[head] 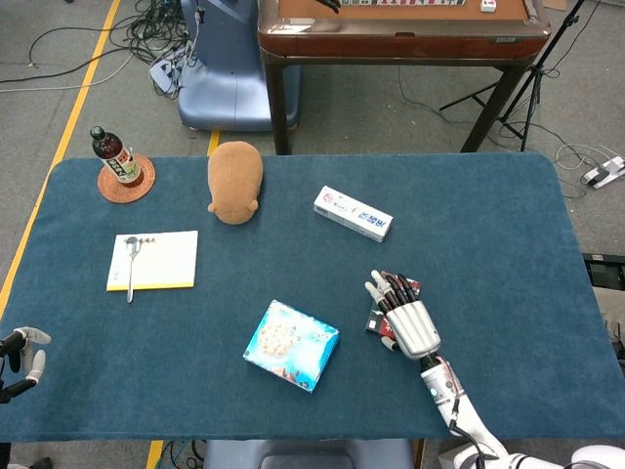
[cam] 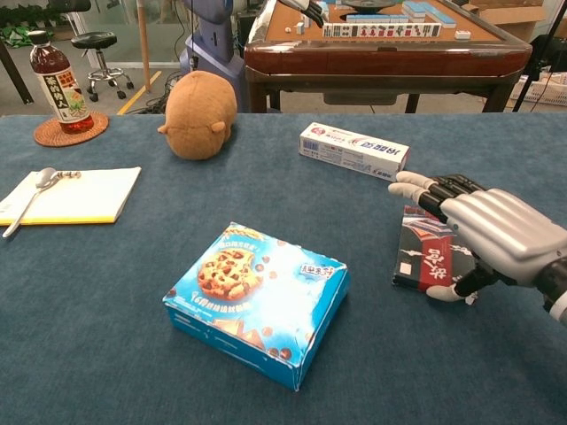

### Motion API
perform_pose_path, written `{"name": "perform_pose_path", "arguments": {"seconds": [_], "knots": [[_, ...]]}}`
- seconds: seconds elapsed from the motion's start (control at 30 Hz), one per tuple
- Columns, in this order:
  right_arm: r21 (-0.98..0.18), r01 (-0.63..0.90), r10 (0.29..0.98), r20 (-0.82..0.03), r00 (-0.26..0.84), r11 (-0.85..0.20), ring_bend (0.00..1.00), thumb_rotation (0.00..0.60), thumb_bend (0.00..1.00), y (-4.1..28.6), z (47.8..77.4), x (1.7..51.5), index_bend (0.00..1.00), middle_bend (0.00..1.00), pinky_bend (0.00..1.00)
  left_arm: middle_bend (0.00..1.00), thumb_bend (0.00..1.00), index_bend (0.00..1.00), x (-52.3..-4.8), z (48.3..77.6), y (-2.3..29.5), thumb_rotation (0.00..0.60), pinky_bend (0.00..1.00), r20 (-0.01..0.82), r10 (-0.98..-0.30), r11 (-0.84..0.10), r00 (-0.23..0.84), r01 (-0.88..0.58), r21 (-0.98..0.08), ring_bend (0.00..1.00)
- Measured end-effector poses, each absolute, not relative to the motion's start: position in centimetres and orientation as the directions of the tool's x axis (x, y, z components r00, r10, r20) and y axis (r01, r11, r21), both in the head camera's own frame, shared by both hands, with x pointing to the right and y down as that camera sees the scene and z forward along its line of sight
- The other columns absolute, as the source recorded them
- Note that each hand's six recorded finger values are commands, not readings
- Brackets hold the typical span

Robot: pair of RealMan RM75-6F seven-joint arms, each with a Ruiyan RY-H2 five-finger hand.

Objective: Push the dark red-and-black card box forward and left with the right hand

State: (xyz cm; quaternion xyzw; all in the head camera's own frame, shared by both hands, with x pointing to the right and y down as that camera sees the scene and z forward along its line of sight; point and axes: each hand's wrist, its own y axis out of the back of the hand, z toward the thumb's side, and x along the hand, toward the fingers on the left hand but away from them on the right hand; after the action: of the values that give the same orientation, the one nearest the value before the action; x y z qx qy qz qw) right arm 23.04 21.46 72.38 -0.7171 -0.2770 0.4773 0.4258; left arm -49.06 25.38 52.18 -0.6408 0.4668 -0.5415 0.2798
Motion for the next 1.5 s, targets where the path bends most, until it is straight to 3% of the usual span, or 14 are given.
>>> {"name": "perform_pose_path", "arguments": {"seconds": [0.47,0.77,1.5], "knots": [[-0.868,-0.002,0.785,-0.450,0.425,-0.496,0.00,0.600,0.00,21.1,70.6,24.0,0.00,0.00,0.00,0.72,0.48,0.47,-49.1,52.2,25.4,0.600,0.80,0.435,-0.900,-0.409,-0.025,-0.293,-0.864,0.69],[-0.889,-0.106,0.805,-0.450,0.386,-0.446,0.00,0.600,0.00,18.8,69.3,27.0,0.00,0.00,0.00,0.72,0.48,0.47,-48.9,52.3,25.4,0.600,0.80,0.437,-0.899,-0.414,-0.021,-0.285,-0.865,0.69],[-0.864,-0.181,0.809,-0.503,0.305,-0.469,0.00,0.600,0.00,16.1,73.3,29.4,0.00,0.00,0.00,0.72,0.48,0.47,-48.9,52.4,25.5,0.600,0.80,0.443,-0.896,-0.418,-0.022,-0.290,-0.861,0.69]]}}
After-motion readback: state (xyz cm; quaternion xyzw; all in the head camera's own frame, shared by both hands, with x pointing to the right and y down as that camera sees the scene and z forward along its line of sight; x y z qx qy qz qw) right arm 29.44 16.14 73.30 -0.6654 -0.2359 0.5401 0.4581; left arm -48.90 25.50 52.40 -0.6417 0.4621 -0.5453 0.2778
